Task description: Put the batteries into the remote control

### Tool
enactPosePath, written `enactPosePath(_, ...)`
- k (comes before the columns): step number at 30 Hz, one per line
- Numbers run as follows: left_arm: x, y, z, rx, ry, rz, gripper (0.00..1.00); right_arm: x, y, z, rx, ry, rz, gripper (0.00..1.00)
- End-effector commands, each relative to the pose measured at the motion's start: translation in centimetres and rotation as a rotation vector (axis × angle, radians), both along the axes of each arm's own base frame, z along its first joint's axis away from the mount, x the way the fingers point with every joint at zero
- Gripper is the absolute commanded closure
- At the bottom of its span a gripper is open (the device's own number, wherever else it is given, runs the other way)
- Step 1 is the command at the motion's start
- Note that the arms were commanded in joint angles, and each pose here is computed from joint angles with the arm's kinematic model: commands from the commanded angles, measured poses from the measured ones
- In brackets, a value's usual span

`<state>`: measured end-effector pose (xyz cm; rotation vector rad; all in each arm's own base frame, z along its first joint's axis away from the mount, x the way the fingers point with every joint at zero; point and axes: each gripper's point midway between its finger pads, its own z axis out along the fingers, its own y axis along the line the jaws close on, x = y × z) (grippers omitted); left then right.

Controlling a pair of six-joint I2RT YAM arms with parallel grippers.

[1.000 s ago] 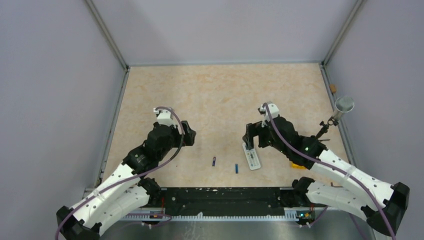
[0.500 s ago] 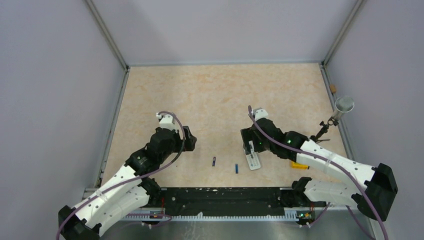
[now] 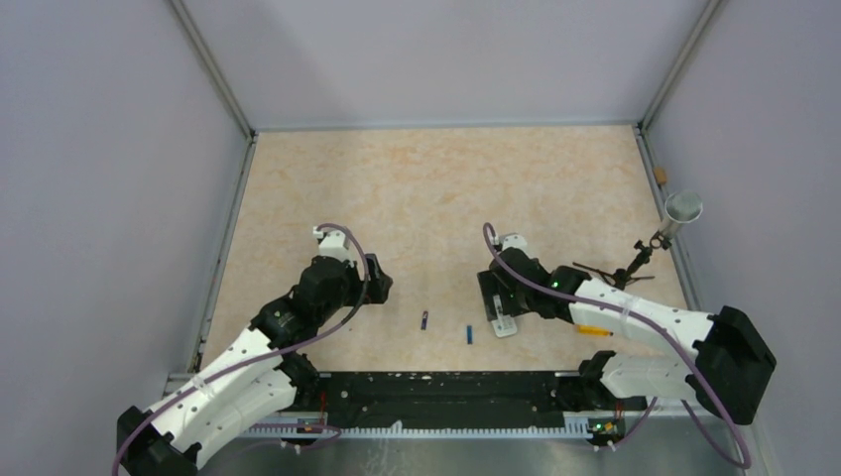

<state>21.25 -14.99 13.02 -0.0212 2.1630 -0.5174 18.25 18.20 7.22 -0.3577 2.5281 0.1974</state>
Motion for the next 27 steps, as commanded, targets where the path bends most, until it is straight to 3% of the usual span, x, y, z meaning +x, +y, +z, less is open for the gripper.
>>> enactPosePath(1,0.3,-0.5,0.4,-0.018,-0.017,-0.011,0.01,-0.7,1.0,-0.9,0.040,0.029,0.007,0.16)
enactPosePath(16,0.3,-1.1,-0.6,-0.016,0.014,-0.036,0.01,-1.6,0.6,-3.6,-0.068,0.050,-0.014,0.16)
enactPosePath(27,0.3,-1.2,-0.9,-0.016,0.018,-0.037,0.01,-2.1,0.5,-4.6,-0.062,0.069,-0.026,0.20)
